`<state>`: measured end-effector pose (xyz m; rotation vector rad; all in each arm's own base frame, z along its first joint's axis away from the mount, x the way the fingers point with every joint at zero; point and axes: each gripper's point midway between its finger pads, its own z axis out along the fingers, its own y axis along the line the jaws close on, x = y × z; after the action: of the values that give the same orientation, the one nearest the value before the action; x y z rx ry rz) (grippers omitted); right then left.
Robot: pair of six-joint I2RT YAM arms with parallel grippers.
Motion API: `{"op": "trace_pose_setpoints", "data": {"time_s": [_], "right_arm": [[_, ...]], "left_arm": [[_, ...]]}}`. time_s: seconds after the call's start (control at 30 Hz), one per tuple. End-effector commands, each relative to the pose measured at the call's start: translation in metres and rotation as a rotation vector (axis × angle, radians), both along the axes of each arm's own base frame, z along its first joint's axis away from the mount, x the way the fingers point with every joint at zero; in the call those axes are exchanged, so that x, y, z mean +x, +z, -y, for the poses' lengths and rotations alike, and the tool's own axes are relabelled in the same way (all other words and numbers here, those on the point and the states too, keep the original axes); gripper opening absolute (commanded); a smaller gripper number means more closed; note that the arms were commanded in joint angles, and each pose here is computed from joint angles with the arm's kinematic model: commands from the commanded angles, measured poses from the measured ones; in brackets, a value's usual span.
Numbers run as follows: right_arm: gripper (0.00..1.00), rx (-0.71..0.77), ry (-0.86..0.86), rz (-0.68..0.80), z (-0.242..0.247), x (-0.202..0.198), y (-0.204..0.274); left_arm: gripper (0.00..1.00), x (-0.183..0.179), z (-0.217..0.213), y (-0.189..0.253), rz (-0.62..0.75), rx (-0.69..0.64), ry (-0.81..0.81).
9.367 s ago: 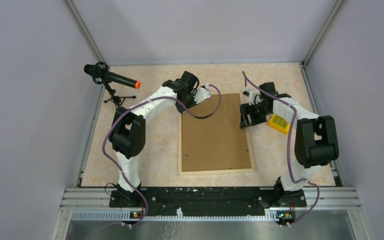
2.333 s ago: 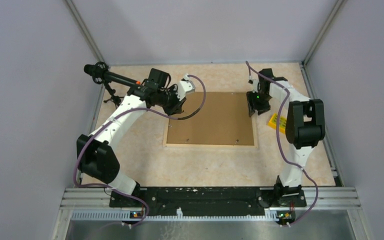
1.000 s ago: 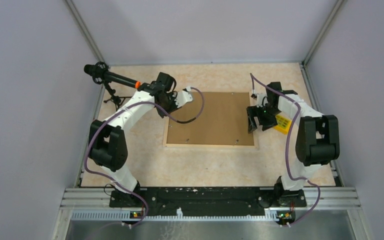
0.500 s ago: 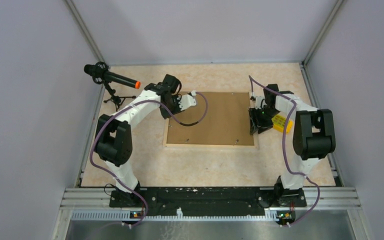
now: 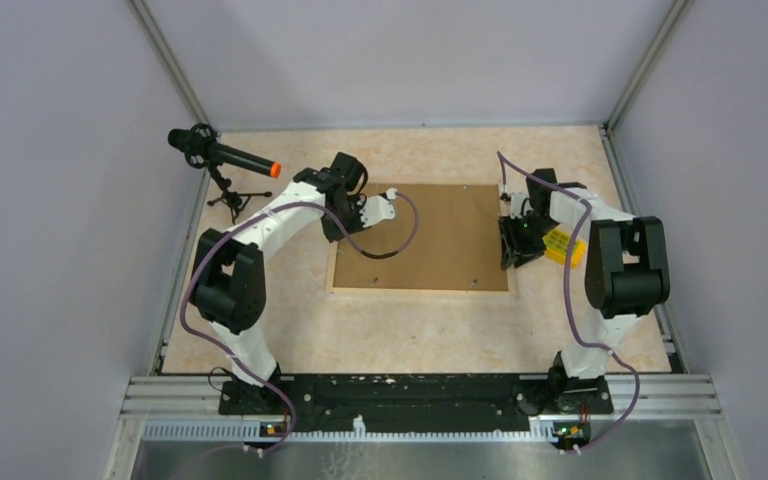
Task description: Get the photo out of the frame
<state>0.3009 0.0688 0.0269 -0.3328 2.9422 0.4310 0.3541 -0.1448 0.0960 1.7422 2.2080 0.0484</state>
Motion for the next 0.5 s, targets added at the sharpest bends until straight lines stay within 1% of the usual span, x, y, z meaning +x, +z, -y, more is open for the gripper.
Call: {"op": "trace_pose_setpoints", "data": {"time_s": [0.0,0.47], "right_arm": [[0.40,0.000,-0.009,0.019,0.001,0.006,0.001],[0.35,0.002,-0.007,0.001,0.001,0.002,-0.005]], "left_arm": [[0.00,-0.010,-0.004,0.010,0.012,0.020,-0.025],[0.00,-0.037,0.002,0.000,-0.067,0.023,-0.064]]}}
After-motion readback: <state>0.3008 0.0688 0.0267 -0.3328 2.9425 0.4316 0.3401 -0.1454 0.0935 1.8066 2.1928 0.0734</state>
